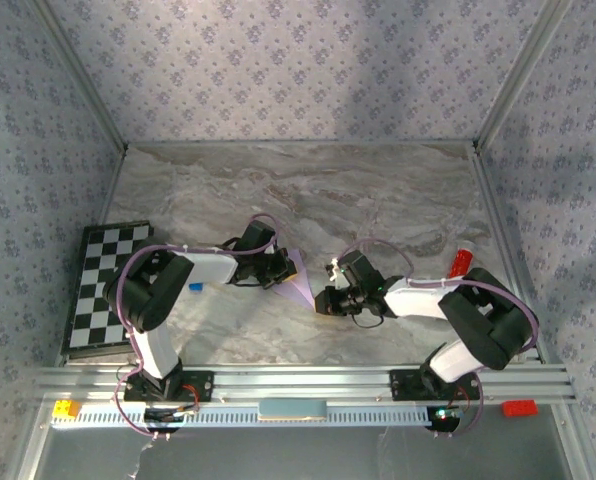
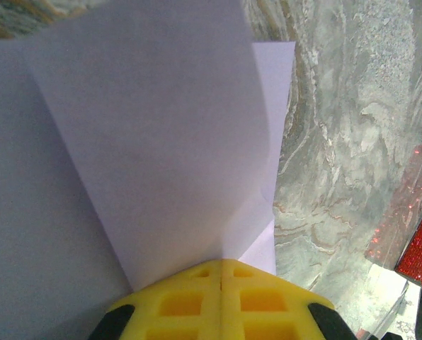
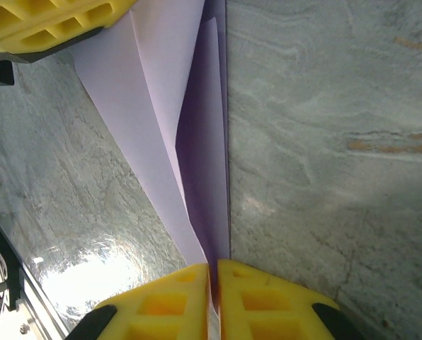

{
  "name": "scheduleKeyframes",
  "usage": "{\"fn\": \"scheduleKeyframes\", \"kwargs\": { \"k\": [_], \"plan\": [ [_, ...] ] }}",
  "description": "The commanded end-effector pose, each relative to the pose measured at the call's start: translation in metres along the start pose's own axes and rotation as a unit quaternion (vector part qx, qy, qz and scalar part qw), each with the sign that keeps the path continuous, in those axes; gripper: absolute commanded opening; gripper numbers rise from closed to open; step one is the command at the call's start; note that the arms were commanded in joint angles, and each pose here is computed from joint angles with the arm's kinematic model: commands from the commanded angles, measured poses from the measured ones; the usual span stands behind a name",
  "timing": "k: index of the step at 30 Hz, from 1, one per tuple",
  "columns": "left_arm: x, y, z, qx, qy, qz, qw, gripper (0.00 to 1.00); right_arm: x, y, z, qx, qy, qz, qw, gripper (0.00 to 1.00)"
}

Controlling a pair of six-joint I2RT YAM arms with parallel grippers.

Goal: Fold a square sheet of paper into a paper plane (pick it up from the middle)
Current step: Fourth fold the wing at the center of the table.

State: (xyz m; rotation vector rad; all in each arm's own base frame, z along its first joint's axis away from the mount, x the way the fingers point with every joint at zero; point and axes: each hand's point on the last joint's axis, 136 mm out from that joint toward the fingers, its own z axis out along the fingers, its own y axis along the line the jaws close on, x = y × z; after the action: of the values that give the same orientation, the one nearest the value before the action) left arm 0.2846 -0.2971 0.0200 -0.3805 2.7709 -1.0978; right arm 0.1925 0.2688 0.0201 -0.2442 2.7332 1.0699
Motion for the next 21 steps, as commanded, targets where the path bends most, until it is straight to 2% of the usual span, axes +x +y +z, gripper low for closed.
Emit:
{"fn": "scheduleKeyframes", "kwargs": {
  "k": [1, 3, 8, 12, 16, 21],
  "plan": [
    [0.002, 0.03, 0.005, -0.056, -0.001, -0.013, 0.998, 0.0, 0.033, -0.023, -0.002, 0.036, 0.053, 0.02, 0.998, 0.12],
    [0.002, 0.031, 0.005, -0.058, 0.0, -0.013, 0.998, 0.0, 0.035, -0.023, -0.002, 0.034, 0.056, 0.018, 0.998, 0.06],
    [0.003, 0.032, 0.005, -0.059, 0.0, -0.013, 0.998, 0.0, 0.041, -0.031, 0.001, 0.045, 0.068, 0.026, 0.996, 0.06],
    [0.002, 0.032, 0.005, -0.058, 0.0, -0.011, 0.998, 0.0, 0.032, -0.023, -0.004, 0.04, 0.054, 0.022, 0.997, 0.12],
    [0.003, 0.033, 0.005, -0.06, 0.0, -0.011, 0.998, 0.0, 0.005, -0.007, -0.02, 0.028, 0.004, 0.017, 0.999, 0.21],
    [0.004, 0.033, 0.006, -0.059, 0.003, -0.008, 0.998, 0.0, -0.025, 0.027, -0.034, -0.02, -0.031, -0.004, 0.999, 0.24]
  ]
}}
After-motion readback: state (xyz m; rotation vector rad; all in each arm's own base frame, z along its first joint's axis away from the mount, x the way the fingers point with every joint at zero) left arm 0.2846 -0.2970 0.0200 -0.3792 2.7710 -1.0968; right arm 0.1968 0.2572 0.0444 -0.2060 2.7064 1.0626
